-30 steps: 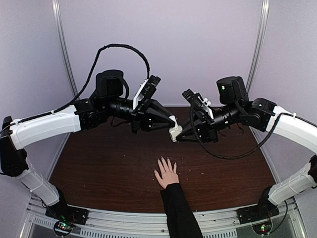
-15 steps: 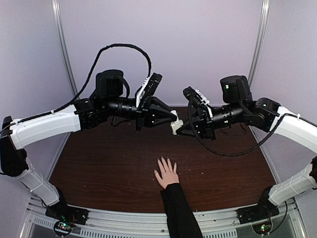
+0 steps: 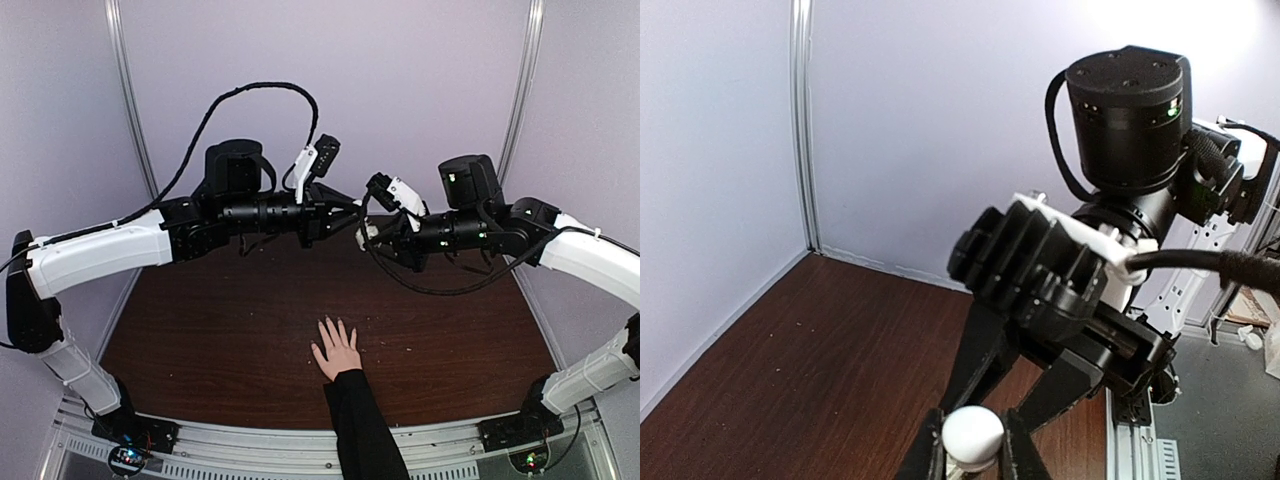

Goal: Paint the nails
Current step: Unscrew the cap of the nail polish bottle, then remove the excess polish from the bottle rim.

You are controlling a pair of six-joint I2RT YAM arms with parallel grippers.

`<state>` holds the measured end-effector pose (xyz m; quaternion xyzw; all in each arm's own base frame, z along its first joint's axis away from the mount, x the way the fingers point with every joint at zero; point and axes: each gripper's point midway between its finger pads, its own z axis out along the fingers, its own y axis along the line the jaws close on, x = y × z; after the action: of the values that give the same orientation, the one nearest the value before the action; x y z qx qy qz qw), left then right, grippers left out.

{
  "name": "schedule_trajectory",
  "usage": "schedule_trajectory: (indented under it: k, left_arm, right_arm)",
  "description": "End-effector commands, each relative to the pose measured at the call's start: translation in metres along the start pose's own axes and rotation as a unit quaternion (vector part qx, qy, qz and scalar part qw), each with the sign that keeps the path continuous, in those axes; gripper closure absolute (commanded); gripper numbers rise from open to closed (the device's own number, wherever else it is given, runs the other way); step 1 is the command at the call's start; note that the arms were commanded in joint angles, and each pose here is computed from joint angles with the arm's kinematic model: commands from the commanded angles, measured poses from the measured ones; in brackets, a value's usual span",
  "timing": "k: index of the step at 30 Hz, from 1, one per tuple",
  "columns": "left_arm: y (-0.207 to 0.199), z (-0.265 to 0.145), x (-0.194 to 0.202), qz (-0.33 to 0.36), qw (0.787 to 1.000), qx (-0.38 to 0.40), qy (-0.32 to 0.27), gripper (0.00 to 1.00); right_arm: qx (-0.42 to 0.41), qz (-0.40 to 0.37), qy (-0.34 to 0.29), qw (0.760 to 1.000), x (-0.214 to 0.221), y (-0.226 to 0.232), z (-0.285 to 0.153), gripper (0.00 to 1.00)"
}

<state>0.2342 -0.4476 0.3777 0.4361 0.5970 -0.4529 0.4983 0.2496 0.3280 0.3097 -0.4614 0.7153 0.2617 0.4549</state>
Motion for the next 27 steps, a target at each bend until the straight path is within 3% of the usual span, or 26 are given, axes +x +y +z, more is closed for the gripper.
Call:
schedule_trajectory:
  k: [1,27]
  left_arm:
    - [0.003,0.006,-0.016,0.001,0.999,-0.022,-0.023,1.0]
    - [0.004,-0.015,-0.039,0.022,0.997,-0.048,-0.052,1.0]
  right_arm:
    - [0.034,-0.007,-0.022,0.999,-0.018,-0.011,-0.006,1.0]
    - [-0.005,-0.02,-0.032,0.999,-0.006,0.007,-0.012,1.0]
